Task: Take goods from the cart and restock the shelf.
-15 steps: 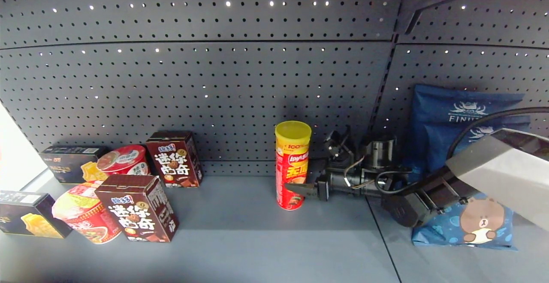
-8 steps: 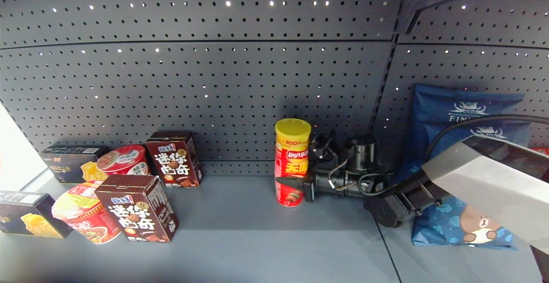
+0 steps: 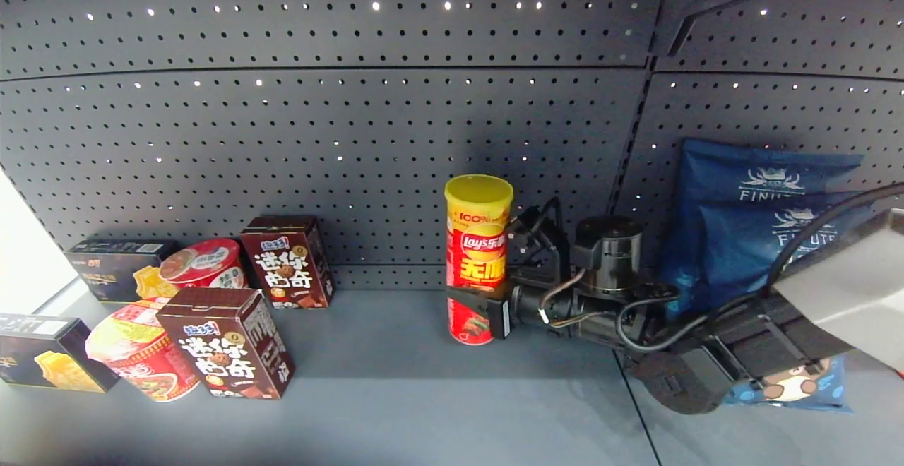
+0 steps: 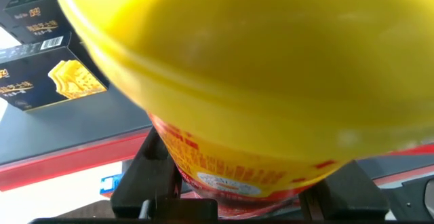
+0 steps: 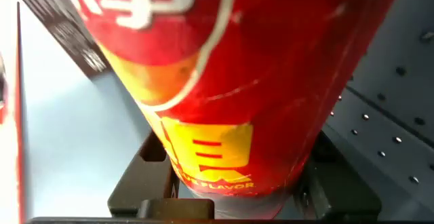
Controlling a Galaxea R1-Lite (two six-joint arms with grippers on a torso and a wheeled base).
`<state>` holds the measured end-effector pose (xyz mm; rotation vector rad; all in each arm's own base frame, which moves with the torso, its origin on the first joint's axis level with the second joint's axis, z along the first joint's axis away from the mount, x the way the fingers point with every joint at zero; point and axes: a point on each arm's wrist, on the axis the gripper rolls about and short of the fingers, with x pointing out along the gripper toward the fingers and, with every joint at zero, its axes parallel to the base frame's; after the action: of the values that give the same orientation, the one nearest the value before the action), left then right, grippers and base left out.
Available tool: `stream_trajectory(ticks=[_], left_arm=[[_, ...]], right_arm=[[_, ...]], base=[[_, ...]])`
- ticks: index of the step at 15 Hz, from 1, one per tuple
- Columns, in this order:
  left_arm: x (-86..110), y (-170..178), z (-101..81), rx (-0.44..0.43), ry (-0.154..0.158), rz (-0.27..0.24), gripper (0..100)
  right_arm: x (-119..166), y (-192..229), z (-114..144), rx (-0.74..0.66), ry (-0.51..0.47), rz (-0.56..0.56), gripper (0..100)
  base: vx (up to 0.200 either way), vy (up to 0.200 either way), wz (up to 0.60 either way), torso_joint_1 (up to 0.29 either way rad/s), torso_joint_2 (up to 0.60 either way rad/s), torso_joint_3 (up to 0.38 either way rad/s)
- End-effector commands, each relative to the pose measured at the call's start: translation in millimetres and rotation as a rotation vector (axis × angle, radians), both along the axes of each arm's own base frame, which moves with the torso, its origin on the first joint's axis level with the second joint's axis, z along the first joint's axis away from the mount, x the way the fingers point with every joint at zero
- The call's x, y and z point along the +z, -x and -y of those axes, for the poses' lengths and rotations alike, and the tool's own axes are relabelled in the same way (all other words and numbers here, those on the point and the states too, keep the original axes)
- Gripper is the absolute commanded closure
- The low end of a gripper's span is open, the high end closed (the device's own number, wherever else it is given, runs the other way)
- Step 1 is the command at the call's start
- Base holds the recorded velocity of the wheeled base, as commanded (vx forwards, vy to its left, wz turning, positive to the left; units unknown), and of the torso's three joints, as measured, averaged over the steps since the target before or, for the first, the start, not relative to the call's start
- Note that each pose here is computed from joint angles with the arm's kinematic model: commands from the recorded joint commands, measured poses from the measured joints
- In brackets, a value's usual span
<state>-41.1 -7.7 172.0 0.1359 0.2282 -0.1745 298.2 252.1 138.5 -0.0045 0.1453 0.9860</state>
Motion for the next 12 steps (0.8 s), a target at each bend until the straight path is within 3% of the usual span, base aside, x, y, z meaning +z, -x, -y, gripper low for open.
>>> stream_trajectory(ticks=[1, 7, 12], left_arm=[[-3.5, 6.6, 0.5, 0.004, 0.009, 0.032, 100], [-3.0, 7.5, 0.5, 0.008, 0.013, 0.041, 100], [-3.1, 7.7, 0.4, 0.024, 0.009, 0.042, 100]], right_arm=[[33.7, 40.4, 7.8, -0.015, -0.038, 0.047, 100], [24.7, 134.6, 17.9, -0.062, 0.007, -0.040, 100], [1.4, 142.8, 29.7, -0.105, -0.003, -0.099, 100]], base=[[0.000, 0.000, 0.00, 0.000, 0.00, 0.000], [0.000, 0.000, 0.00, 0.000, 0.00, 0.000], [0.000, 0.000, 0.00, 0.000, 0.00, 0.000]])
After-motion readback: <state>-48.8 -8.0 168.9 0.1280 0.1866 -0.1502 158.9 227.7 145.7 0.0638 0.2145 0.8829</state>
